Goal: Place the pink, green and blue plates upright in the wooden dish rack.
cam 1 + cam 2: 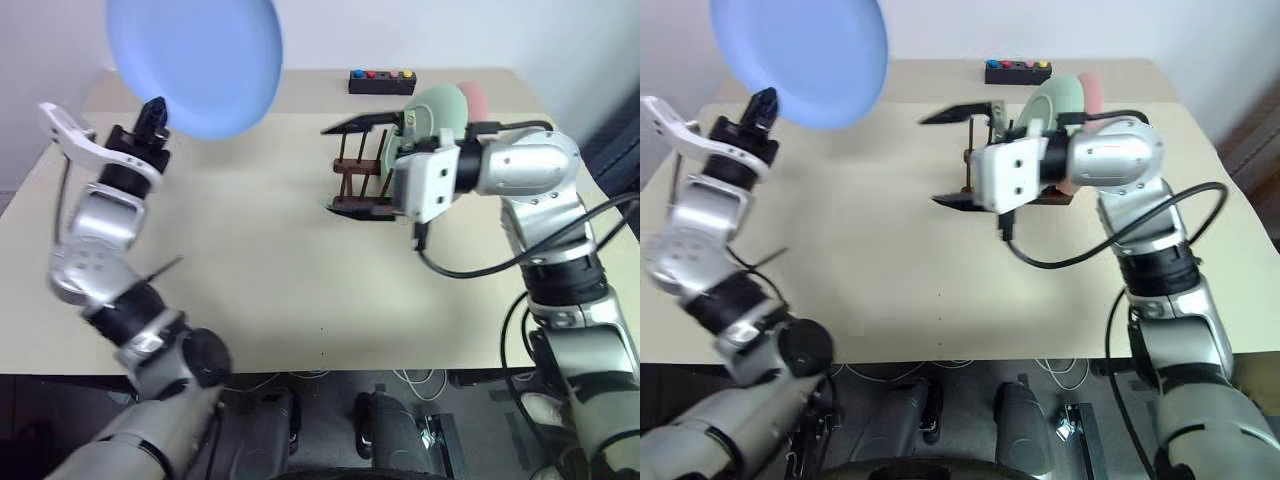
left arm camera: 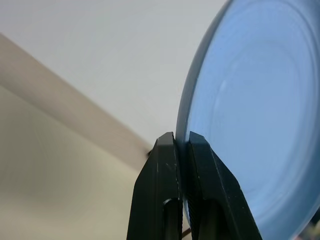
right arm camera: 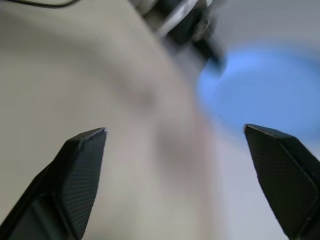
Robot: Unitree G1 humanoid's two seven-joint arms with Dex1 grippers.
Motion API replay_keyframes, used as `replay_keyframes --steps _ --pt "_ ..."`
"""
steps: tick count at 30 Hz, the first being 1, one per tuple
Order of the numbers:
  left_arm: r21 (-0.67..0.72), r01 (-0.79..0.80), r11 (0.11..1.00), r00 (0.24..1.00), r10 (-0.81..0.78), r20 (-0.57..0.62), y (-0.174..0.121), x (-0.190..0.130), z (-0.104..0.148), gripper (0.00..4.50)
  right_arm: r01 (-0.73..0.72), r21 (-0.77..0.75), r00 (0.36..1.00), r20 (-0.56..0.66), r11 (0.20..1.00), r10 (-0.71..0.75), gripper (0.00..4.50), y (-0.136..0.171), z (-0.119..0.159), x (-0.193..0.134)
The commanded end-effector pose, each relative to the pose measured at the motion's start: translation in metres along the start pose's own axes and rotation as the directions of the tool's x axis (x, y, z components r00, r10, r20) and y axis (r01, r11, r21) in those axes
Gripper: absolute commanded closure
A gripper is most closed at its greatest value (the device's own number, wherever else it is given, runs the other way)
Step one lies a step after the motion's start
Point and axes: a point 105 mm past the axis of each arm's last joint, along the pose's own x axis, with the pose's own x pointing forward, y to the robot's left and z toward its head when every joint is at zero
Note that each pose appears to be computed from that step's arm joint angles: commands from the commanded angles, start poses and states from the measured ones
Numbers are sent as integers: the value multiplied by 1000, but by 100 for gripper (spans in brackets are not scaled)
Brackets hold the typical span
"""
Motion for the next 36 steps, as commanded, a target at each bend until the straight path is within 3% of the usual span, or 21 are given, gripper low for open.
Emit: replay_keyframes --steps 1,4,8,11,14,24,27,34,36 --pt "-14 -7 1000 992 9 127 -16 -5 4 447 71 -208 995 -48 976 -83 0 -3 -5 10" --pt "-34 -25 999 989 30 147 -18 -5 -7 447 122 -285 985 -81 951 -151 0 -8 -11 22" --pt "-48 -27 998 987 34 159 -23 -3 -16 447 113 -320 979 -128 941 -161 0 7 -19 37" --pt "-91 -17 996 993 27 114 -28 -2 -36 447 119 -322 969 -167 939 -180 0 16 -25 50" --pt "-139 9 990 997 1 74 -36 -4 -50 447 175 -341 948 -195 924 -251 0 7 -28 58" --pt "-111 20 994 999 -23 -24 -44 -5 -73 447 178 -334 905 -314 926 -287 0 3 -63 63" --pt "-99 20 995 999 -22 -26 -45 -5 -73 450 190 -293 905 -319 937 -283 88 1 -66 62" --pt "-88 22 996 999 -25 -30 -47 -6 -75 450 193 -286 896 -337 939 -287 443 -2 -72 57" --pt "-95 23 995 999 -27 -39 -47 -5 -76 450 193 -286 895 -339 938 -288 447 -2 -73 57"
